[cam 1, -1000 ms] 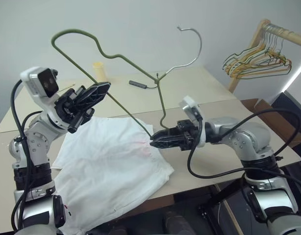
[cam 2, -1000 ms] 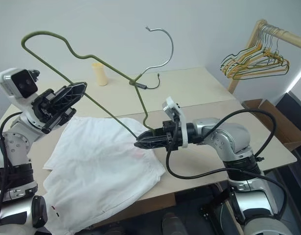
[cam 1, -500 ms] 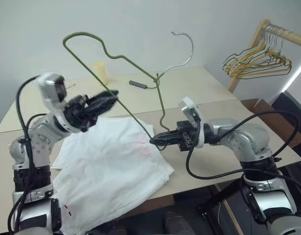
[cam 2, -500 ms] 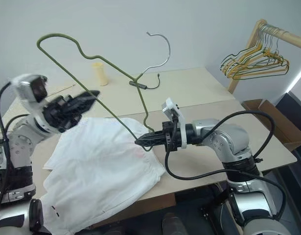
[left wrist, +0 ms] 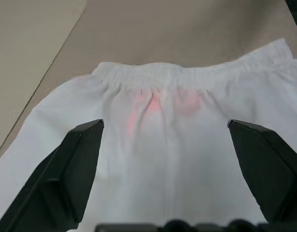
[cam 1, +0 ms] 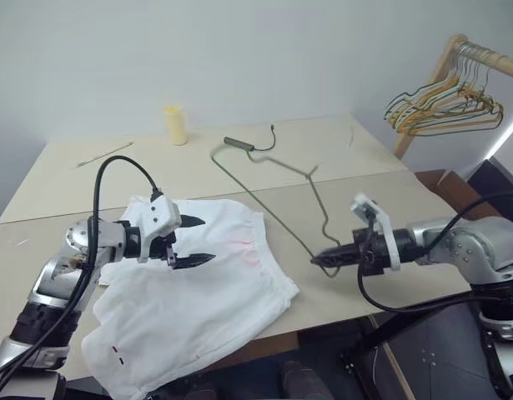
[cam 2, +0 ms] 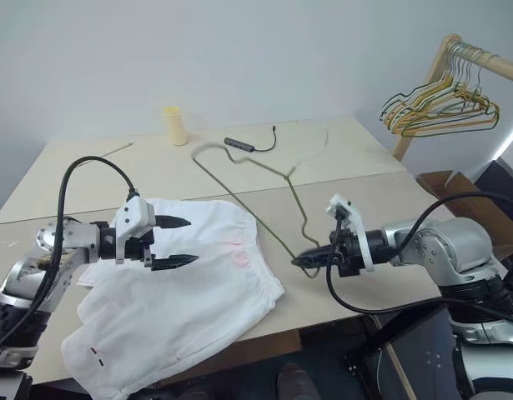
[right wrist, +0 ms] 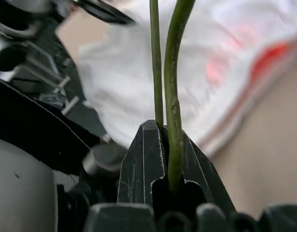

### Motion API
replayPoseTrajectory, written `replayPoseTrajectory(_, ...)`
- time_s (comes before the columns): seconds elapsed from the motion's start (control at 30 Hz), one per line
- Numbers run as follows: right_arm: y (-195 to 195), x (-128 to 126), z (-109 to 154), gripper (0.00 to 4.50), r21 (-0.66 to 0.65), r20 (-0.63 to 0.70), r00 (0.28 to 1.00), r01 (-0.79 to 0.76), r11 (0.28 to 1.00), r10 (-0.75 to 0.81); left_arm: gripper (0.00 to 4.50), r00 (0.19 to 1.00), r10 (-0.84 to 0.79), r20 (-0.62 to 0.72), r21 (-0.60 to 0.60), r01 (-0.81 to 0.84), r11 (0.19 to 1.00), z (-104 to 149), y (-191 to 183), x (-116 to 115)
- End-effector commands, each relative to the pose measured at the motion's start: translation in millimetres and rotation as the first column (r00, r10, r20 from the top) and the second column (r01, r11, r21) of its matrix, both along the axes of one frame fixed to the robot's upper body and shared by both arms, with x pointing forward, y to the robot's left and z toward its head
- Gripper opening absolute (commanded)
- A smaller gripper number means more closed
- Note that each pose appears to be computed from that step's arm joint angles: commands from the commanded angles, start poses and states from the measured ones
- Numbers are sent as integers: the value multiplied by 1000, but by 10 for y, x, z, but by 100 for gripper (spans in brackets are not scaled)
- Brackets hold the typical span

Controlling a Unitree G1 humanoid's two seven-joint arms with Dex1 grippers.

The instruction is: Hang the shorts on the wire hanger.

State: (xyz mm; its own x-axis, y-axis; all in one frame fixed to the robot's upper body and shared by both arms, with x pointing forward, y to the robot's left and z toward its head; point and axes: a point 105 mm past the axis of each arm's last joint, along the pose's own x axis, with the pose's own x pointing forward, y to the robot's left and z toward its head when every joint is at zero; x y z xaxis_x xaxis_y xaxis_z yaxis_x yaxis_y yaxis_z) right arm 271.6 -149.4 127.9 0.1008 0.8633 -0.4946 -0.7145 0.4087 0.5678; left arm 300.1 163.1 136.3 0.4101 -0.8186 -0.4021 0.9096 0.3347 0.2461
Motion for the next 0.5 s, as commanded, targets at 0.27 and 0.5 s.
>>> replayPoseTrajectory(0.27, -596, -101, -152, 0, 53, -368, 930, 25, 998, -4, 448, 998, -56, 7, 13, 56, 998, -24, -87, -207)
replayPoseTrajectory(0.5, -554, -121, -287, 0, 71, -491, 871, 62, 996, -19, 448, 1000, -5, -27, 117, 9, 993, -191, 104, -244)
